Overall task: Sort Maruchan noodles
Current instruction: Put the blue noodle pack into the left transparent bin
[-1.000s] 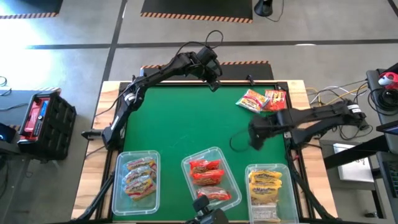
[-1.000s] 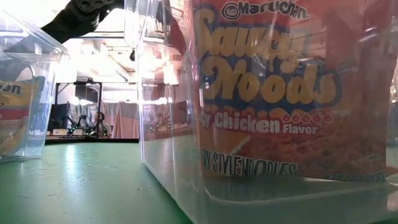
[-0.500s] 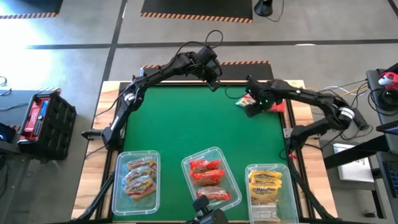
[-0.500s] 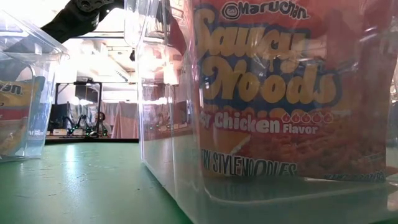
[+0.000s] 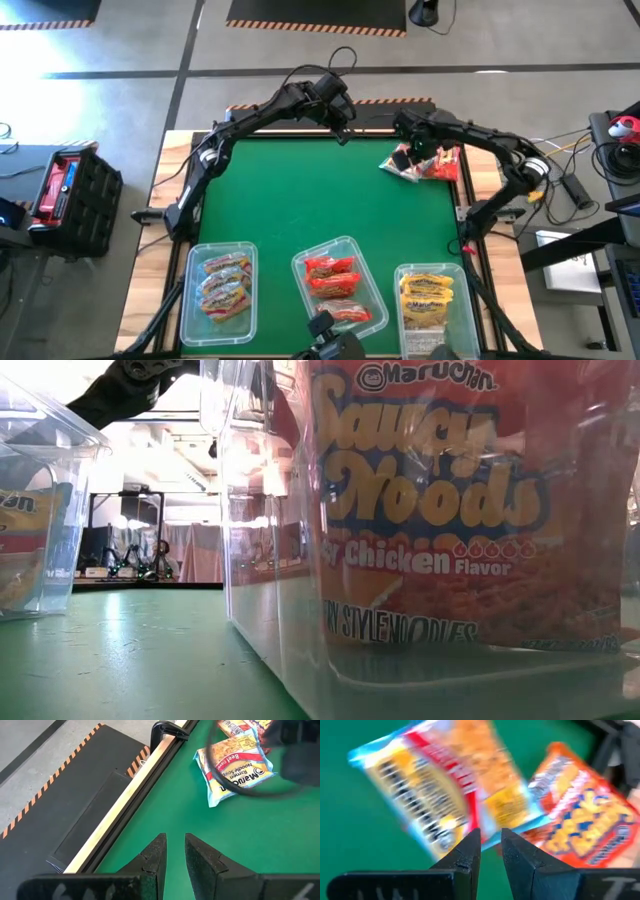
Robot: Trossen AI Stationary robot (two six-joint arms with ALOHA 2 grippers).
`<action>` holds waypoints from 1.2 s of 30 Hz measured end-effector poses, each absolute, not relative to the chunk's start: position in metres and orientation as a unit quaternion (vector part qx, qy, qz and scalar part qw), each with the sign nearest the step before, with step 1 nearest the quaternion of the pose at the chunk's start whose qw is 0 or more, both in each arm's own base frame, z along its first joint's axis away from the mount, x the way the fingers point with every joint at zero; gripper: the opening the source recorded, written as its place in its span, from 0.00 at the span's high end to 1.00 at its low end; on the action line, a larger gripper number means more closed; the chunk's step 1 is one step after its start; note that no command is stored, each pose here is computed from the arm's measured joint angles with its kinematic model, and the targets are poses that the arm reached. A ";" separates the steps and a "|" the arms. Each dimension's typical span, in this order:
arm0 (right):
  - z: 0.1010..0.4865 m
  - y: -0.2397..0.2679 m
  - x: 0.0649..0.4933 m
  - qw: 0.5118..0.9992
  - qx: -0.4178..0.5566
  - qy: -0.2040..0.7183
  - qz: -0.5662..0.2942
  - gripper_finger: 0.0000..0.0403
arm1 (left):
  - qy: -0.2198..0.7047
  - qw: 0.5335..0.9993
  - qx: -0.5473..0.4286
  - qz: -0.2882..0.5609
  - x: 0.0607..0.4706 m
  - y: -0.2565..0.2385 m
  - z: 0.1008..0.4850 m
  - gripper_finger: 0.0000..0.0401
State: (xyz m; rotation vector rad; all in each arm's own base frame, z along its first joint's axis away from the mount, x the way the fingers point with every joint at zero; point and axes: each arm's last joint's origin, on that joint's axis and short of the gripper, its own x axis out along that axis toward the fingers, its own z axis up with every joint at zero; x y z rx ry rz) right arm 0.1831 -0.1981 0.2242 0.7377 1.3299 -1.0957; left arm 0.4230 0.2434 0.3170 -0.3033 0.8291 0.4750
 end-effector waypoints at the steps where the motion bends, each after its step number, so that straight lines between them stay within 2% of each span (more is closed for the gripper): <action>1: 0.223 -0.203 0.182 0.584 0.321 0.574 -0.476 0.83 | 0.397 0.877 -0.146 0.228 0.423 0.244 0.317 0.87; 6: 0.219 -0.222 0.188 0.554 0.326 0.598 -0.479 0.83 | 0.397 0.877 -0.146 0.228 0.423 0.244 0.317 0.87; 16: 0.229 -0.256 0.212 0.536 0.286 0.647 -0.461 0.83 | 0.397 0.877 -0.146 0.229 0.422 0.245 0.317 0.87; 20: 0.223 -0.271 0.218 0.517 0.296 0.680 -0.428 0.85 | 0.397 0.876 -0.146 0.229 0.422 0.245 0.317 0.87; 27: 0.224 -0.283 0.224 0.520 0.298 0.685 -0.415 0.85 | 0.404 0.873 -0.148 0.229 0.421 0.244 0.316 0.87; 36: 0.241 -0.294 0.219 0.541 0.281 0.659 -0.439 0.85 | 0.407 0.872 -0.149 0.228 0.421 0.244 0.316 0.87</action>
